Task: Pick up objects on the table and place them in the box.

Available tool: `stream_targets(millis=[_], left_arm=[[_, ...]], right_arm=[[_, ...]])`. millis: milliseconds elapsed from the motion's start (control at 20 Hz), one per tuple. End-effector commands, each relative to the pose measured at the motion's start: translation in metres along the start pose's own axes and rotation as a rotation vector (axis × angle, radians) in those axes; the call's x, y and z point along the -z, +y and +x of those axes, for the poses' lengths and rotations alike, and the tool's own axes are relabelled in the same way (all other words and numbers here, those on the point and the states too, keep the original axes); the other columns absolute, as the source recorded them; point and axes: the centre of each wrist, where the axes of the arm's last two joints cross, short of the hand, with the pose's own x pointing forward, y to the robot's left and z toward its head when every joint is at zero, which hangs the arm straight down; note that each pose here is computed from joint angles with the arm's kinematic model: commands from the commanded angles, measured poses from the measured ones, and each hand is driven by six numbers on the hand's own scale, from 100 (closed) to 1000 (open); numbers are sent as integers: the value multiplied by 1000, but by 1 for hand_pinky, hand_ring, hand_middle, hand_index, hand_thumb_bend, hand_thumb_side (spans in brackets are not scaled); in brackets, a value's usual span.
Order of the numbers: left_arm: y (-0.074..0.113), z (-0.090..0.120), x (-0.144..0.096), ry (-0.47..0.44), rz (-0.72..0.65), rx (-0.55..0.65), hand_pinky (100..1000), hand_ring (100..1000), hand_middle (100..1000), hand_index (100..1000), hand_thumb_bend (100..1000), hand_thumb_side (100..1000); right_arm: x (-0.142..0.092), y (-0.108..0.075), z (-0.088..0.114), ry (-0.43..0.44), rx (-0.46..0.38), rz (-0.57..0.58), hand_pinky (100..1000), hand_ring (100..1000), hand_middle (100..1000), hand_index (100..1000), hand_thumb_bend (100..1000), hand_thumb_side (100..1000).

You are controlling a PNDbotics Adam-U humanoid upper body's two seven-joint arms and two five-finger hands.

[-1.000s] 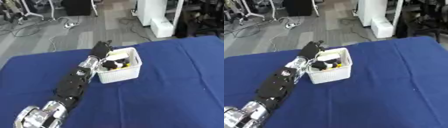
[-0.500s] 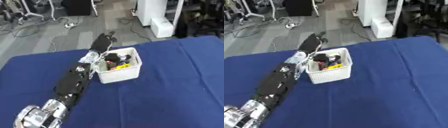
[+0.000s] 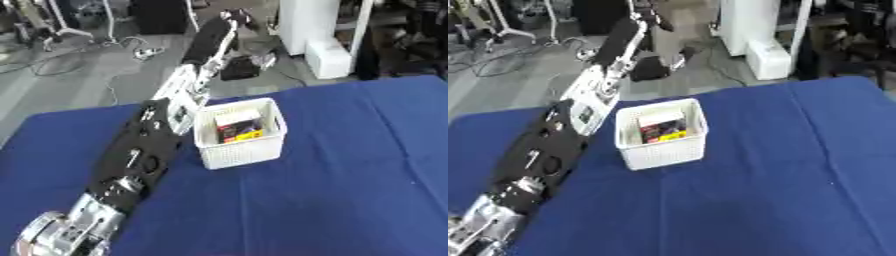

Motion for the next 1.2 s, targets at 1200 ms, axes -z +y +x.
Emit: stream_targets(millis=[1200], left_arm=[[40,89,-105,-276,434,-380,100,100,286,531,375,498]], right_arm=[[-25,0,5,-37,-120,7,265,427,424,515,100,1000]])
